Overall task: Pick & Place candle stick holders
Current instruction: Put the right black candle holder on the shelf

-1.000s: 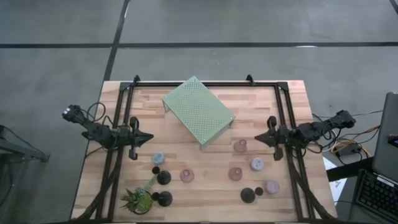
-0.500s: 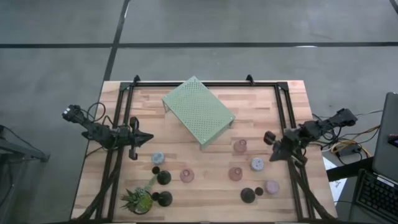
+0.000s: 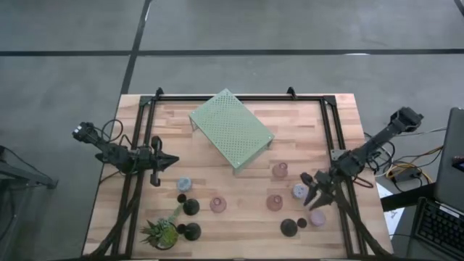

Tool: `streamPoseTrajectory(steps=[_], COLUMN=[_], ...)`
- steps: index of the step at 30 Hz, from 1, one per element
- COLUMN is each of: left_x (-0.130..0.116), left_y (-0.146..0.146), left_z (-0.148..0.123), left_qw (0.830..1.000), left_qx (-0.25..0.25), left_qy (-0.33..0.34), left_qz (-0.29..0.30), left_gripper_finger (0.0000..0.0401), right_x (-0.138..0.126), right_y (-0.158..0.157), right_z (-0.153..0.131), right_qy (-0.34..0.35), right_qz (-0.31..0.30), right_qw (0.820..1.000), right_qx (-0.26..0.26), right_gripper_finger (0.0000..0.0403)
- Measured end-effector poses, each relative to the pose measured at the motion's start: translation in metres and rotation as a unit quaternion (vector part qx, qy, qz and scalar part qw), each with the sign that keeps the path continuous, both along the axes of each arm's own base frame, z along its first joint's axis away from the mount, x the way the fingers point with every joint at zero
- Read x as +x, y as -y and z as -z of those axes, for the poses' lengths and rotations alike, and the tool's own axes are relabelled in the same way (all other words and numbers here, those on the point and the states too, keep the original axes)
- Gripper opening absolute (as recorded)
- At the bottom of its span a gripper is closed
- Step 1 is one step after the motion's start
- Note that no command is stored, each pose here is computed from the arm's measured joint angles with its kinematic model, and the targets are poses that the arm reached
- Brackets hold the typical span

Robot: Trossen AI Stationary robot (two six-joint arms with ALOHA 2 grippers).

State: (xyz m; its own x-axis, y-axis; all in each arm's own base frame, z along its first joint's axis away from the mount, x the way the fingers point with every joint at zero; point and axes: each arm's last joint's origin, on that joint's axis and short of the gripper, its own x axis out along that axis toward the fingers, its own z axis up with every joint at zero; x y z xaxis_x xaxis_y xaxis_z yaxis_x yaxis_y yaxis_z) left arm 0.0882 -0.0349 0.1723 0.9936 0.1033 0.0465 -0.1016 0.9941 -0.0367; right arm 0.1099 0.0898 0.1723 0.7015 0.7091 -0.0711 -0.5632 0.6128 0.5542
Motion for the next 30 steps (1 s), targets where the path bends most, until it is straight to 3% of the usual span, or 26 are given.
streamPoseTrajectory(steps=[4, 12, 30], left_x=[0.0, 0.0, 0.0], left_y=[0.0, 0.0, 0.0], left_z=[0.0, 0.0, 0.0], left_qw=[1.0, 1.0, 1.0], left_qx=[0.0, 0.0, 0.0], left_qy=[0.0, 0.0, 0.0], left_qz=[0.0, 0.0, 0.0], left_gripper_finger=[0.0021, 0.0021, 0.0021], right_x=[0.0, 0.005, 0.045], right_y=[-0.013, -0.032, -0.088], right_z=[0.001, 0.009, -0.014], right_qy=[0.0, -0.03, 0.003], right_qz=[-0.023, 0.011, 0.012], right_qw=[1.0, 0.997, 0.98], right_qx=[-0.014, -0.074, -0.198], right_gripper_finger=[0.0153, 0.0194, 0.0166])
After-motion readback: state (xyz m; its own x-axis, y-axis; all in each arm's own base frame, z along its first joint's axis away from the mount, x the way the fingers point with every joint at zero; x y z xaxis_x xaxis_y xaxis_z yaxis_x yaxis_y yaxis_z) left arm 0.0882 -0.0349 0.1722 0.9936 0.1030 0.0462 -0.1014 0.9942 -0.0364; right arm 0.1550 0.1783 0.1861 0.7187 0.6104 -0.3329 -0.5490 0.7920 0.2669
